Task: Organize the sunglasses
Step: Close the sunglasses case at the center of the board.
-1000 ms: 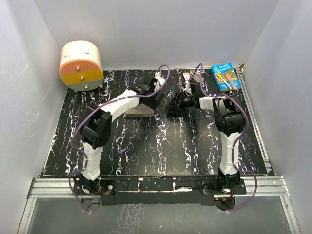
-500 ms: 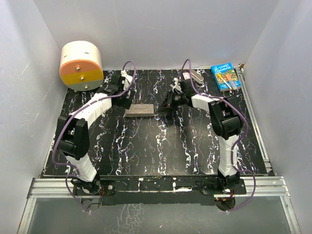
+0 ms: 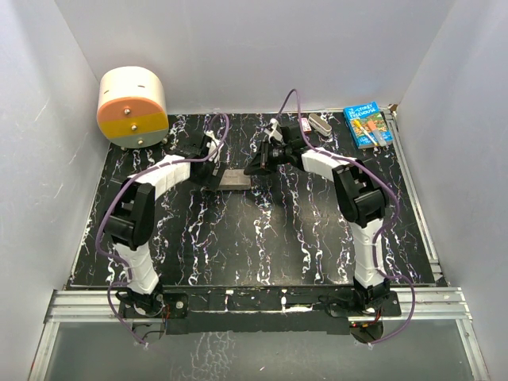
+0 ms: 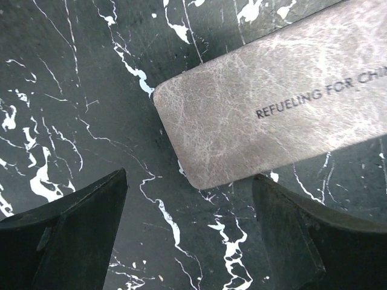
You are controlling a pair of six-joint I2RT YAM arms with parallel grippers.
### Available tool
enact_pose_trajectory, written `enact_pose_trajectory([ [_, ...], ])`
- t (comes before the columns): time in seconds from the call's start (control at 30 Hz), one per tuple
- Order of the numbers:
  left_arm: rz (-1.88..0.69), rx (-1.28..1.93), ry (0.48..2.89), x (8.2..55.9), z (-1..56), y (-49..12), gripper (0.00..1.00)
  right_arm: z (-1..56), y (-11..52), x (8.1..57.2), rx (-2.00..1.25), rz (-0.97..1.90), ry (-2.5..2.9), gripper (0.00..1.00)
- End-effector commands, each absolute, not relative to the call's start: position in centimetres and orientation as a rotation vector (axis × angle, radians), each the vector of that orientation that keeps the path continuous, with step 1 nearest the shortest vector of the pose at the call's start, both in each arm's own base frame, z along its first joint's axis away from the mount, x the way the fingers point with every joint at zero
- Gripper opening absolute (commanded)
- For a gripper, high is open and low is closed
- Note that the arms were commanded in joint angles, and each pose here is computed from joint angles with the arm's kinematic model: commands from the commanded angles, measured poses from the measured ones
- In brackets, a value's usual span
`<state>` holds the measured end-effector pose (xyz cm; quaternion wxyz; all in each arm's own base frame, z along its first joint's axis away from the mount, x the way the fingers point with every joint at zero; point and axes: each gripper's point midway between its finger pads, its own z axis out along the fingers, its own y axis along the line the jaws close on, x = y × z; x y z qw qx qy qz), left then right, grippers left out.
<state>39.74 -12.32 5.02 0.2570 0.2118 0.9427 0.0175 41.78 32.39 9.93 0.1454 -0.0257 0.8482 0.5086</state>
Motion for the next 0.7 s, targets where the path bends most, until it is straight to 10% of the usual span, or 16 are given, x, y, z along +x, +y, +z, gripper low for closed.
enact_pose_trajectory([
  [0.0, 0.01, 0.532, 2.594, 39.6, 4.2, -11.7, 0.81, 12.4, 35.1, 42.5, -0.163, 1.553, 2.337, 0.08],
  [0.33, -0.178, 0.515, 2.531, 40.3, 6.7, -12.6, 0.74, 10.7, 35.5, 42.3, -0.132, 1.598, 2.36, 0.08],
  [0.67, -0.347, 0.506, 2.428, 39.8, 12.3, -13.9, 0.19, 8.2, 35.3, 42.3, -0.08, 1.57, 2.414, 0.07],
])
